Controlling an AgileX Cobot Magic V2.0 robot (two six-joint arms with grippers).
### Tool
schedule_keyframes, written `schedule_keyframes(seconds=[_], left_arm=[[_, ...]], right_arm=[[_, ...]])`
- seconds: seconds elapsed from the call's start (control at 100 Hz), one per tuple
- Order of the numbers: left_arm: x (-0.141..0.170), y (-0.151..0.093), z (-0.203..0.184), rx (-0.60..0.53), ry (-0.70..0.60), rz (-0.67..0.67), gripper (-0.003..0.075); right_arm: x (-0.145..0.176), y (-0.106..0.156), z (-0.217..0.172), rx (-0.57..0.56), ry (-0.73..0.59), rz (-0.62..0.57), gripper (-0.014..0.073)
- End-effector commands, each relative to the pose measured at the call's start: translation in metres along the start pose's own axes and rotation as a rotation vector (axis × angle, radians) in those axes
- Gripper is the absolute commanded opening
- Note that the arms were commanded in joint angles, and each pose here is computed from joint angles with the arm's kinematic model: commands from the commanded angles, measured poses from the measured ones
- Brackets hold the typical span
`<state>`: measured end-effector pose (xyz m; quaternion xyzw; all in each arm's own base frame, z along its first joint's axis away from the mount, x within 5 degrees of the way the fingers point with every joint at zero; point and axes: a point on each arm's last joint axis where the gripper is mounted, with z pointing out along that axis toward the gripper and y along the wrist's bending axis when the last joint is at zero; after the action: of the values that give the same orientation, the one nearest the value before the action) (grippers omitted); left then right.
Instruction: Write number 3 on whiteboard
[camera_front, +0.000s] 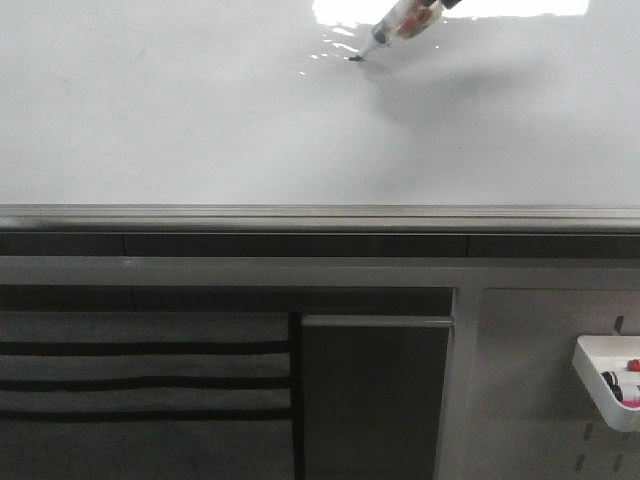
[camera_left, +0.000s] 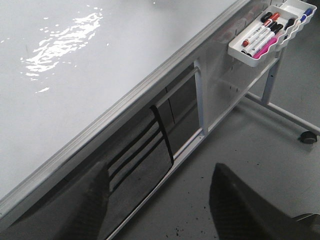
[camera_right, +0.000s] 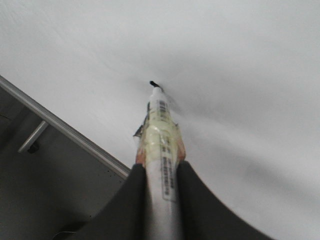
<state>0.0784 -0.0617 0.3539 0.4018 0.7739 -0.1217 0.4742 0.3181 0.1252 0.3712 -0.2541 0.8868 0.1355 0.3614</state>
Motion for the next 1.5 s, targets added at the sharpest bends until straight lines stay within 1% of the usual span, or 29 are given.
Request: schedule_keyframes(seconds=[0.0, 0.08, 0.13, 0.25, 0.34, 0.41, 0.52, 0.64, 0.72, 0.82, 0.94, 1.04, 1.11, 1.21, 1.31, 1.36, 1.42, 1.49], left_arm=[[-0.012, 0.003, -0.004, -0.030, -0.086, -0.028, 0.0398], [-0.012, 0.003, -0.004, -0.030, -0.086, -0.028, 0.0398], [-0.012, 0.003, -0.004, -0.030, -0.086, -0.028, 0.0398], [-0.012, 0.003, -0.004, -0.031, -0.088, -0.028, 0.0398], [-0.012, 0.003, -0.004, -0.031, -0.088, -0.028, 0.0398], [-0.012, 0.003, -0.004, -0.031, -0.088, -0.028, 0.0398], [-0.012, 0.003, -0.004, -0.031, -0.088, -0.028, 0.0398], [-0.012, 0.003, -0.004, -0.031, -0.088, -0.028, 0.0398], [-0.012, 0.003, -0.004, -0.031, -0.088, -0.028, 0.0398], [-0.012, 0.003, -0.004, -0.031, -0.088, -0.028, 0.0398], [-0.012, 0.003, -0.004, -0.031, -0.088, -0.028, 0.0398], [-0.012, 0.003, -0.004, -0.031, -0.088, -0.028, 0.0398], [-0.012, 0.003, -0.004, -0.031, -0.088, -0.028, 0.0398], [-0.012, 0.003, -0.004, -0.031, -0.088, -0.028, 0.0398], [-0.012, 0.003, -0.004, -0.030, -0.089, -0.030, 0.0398], [-0.012, 0.003, -0.004, -0.025, -0.092, -0.034, 0.0398], [-0.013, 0.002, -0.004, -0.016, -0.098, -0.044, 0.0398], [-0.013, 0.002, -0.003, -0.004, -0.100, -0.055, 0.0398]], right_arm=[[-0.010, -0.009, -0.033, 0.084, -0.093, -0.017, 0.0023], [-0.002, -0.007, -0.033, 0.067, -0.042, -0.012, 0.0023], [0.002, -0.002, -0.028, 0.035, -0.031, 0.000, 0.0023], [0.006, 0.008, -0.005, 0.018, -0.062, -0.005, 0.0023], [0.004, 0.008, 0.004, 0.023, -0.078, -0.004, 0.0023], [0.004, 0.007, 0.004, 0.024, -0.075, -0.005, 0.0023], [0.013, 0.004, -0.004, 0.036, 0.011, -0.019, 0.0023], [0.023, 0.002, -0.011, 0.045, 0.050, -0.002, 0.0023], [0.032, 0.005, -0.006, 0.014, 0.072, 0.031, 0.0023], [0.037, 0.008, 0.009, -0.014, 0.042, 0.067, 0.0023], [0.029, 0.019, 0.024, -0.020, -0.022, 0.039, 0.0023], [0.019, 0.028, 0.025, -0.029, -0.068, 0.016, 0.0023], [0.016, 0.032, 0.017, -0.049, -0.051, 0.004, 0.0023], [0.020, 0.046, -0.004, -0.093, -0.019, -0.078, 0.0023], [0.028, 0.066, -0.034, -0.135, -0.046, -0.177, 0.0023], [0.034, 0.076, -0.046, -0.155, -0.066, -0.246, 0.0023], [0.043, 0.090, -0.060, -0.187, -0.092, -0.358, 0.0023], [0.053, 0.101, -0.073, -0.214, -0.117, -0.448, 0.0023]])
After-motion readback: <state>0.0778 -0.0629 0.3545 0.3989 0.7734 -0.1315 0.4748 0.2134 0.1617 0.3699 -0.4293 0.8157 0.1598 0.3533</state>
